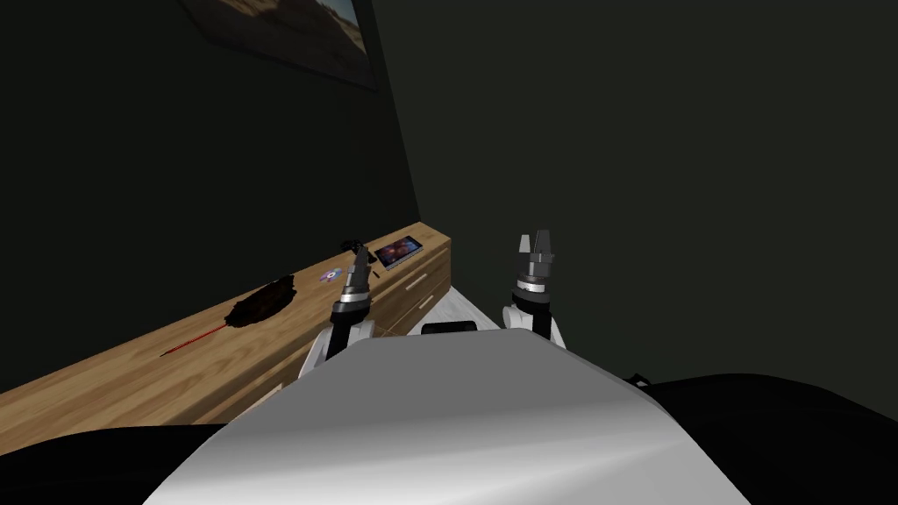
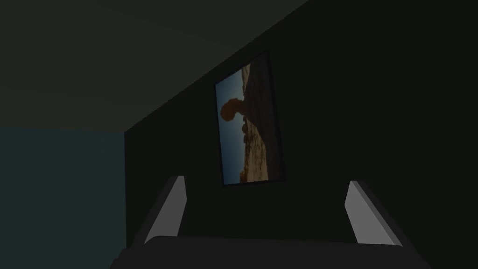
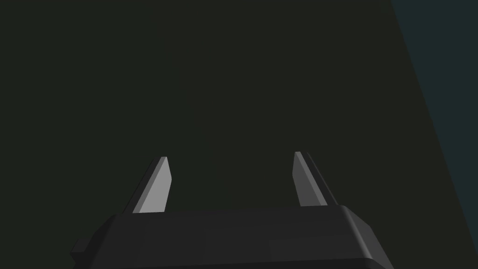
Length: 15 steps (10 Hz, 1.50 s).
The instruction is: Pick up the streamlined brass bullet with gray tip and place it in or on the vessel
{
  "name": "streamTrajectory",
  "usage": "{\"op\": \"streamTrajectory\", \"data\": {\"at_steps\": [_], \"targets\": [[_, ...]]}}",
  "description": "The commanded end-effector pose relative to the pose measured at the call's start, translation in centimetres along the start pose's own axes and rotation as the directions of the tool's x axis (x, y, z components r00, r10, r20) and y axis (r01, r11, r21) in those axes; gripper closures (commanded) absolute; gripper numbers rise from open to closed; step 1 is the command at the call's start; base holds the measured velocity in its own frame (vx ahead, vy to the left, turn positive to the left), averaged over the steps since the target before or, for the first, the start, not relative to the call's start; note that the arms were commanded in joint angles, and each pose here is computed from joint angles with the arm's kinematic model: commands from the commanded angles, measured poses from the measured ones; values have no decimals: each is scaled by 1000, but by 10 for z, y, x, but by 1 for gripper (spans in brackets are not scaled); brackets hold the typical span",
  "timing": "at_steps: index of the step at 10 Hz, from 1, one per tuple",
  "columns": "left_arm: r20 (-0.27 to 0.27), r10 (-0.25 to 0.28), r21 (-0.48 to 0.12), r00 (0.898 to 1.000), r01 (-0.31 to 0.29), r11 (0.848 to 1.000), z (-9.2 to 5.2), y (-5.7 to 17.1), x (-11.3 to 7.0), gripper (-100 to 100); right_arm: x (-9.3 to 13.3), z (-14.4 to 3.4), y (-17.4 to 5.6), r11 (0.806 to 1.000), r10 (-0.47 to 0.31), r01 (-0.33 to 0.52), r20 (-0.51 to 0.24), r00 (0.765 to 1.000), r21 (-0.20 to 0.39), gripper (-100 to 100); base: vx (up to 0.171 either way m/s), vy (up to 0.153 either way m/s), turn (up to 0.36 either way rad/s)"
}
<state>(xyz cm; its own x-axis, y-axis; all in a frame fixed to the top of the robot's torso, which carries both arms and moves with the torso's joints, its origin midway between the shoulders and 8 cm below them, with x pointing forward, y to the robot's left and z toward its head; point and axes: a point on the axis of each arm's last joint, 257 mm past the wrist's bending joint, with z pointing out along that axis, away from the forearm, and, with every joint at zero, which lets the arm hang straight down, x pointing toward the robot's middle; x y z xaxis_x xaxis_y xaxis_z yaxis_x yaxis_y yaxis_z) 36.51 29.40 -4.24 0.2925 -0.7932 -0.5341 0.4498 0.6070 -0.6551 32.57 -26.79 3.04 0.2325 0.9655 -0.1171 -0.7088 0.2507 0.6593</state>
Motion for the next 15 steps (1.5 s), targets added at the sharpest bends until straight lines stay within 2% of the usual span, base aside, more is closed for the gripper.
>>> {"op": "streamTrajectory", "data": {"at_steps": [1, 5, 6, 8, 9, 11, 13, 14, 15], "targets": [[-29, 70, -44, 997, -71, 996, -6, 21, 7, -100, 0, 0, 0, 1000, 0, 0, 0, 1000, 0, 0, 16, 19, -9], [-73, 156, -101, 985, -162, 981, -17, 51, 19, -100, 0, 0, 0, 1000, 0, 0, 0, 1000, 0, 0, 20, 18, -4], [-97, 193, -124, 976, -204, 971, -23, 65, 25, -100, 0, 0, 0, 1000, 0, 0, 0, 1000, 0, 0, 16, 17, -6], [-125, 231, -143, 965, -248, 958, -29, 78, 30, -100, 0, 0, 0, 1000, 0, 0, 0, 1000, 0, 0, 16, 16, -4], [-159, 270, -156, 950, -294, 943, -35, 91, 35, -100, 0, 0, 0, 1000, 0, 0, 0, 1000, 0, 0, 18, 15, -4], [-198, 313, -165, 929, -346, 924, -42, 104, 39, -100, 0, 0, 0, 1000, 0, 0, 0, 1000, 0, 0, 16, 18, -4], [-243, 358, -168, 901, -403, 900, -50, 119, 44, -100, 0, 0, 0, 1000, 0, 0, 0, 1000, 0, 0, 13, 17, -4], [-293, 406, -166, 866, -464, 870, -59, 135, 47, -100, 0, 0, 0, 1000, 0, 0, 0, 1000, 0, 0, 21, 21, -7], [-319, 429, -163, 845, -495, 854, -64, 144, 49, -100, 0, 0, 0, 1000, 0, 0, 0, 1000, 0, 0, 19, 24, -5]]}}
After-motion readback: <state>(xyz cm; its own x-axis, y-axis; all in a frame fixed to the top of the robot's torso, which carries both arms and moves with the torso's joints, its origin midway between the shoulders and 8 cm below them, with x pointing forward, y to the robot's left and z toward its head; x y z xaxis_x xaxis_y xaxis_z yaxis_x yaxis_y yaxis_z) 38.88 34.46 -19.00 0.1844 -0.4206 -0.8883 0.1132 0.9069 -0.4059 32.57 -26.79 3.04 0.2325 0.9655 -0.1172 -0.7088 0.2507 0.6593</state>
